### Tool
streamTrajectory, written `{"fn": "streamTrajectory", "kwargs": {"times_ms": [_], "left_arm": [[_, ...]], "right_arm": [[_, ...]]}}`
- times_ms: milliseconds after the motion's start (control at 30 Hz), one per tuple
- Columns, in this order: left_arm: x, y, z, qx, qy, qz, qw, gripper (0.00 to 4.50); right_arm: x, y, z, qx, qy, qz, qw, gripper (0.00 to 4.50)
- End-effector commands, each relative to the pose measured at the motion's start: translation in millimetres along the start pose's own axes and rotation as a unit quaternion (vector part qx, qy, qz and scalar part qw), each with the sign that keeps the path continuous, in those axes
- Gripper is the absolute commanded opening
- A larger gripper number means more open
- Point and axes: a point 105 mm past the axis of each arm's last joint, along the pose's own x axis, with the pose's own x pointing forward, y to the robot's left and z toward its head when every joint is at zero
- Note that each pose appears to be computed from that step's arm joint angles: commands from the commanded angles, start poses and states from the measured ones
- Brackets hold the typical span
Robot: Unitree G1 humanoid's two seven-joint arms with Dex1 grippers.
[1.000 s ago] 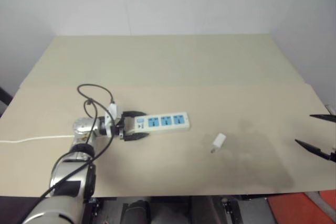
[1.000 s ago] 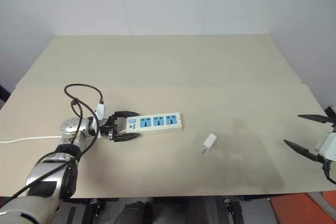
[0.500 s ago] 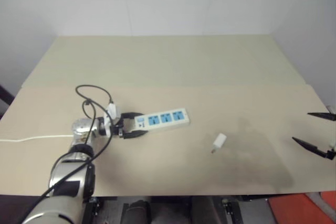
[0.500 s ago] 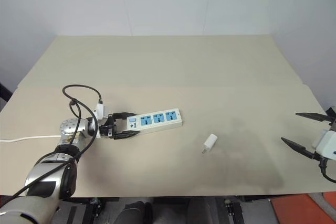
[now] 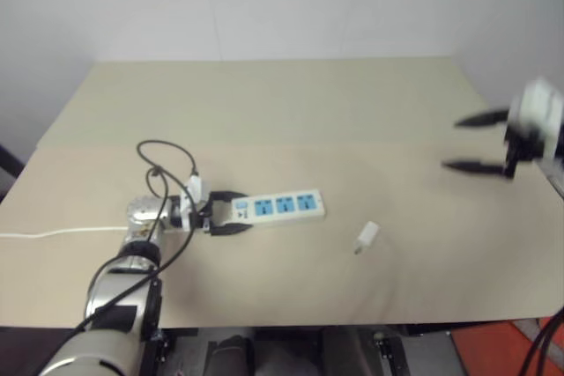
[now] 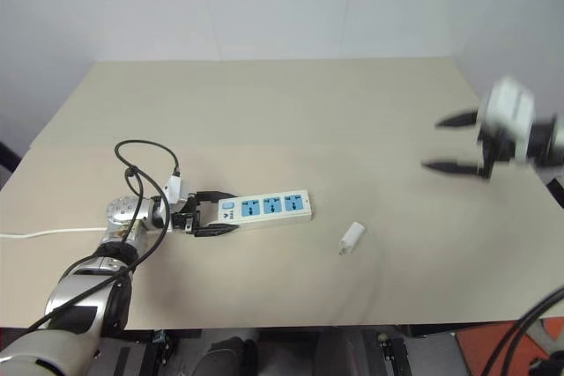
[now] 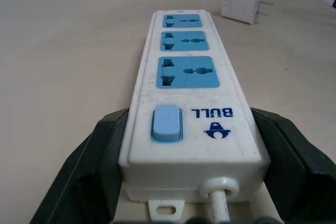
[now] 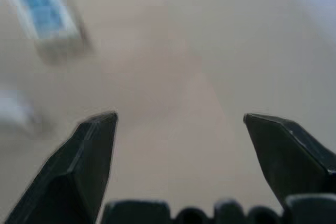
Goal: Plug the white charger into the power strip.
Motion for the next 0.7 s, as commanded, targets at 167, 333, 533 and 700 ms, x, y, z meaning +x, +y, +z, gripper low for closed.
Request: {"fn": "streamTrajectory", "kwargs": {"times_ms": [167,333,533,700], "left_arm": [[3,-3,-2,0.001,0.017,-0.025,1.0,3.27],[8,-2,2,0.008,0.016,-0.035,0.999,3.27],[14,-2,5,0.016,0.018,-0.047,0.999,3.27],[21,-1,9,0.021,0.019,-0.06,0.998,3.27]], "right_arm": [[6,76,2,0.473,0.226,-0.101,0.845,4.5],[3,85,-7,0.499,0.251,-0.107,0.823,4.5],[3,88,-9,0.518,0.262,-0.124,0.805,4.5],[20,94,-29,0.541,0.304,-0.114,0.776,4.5]]}}
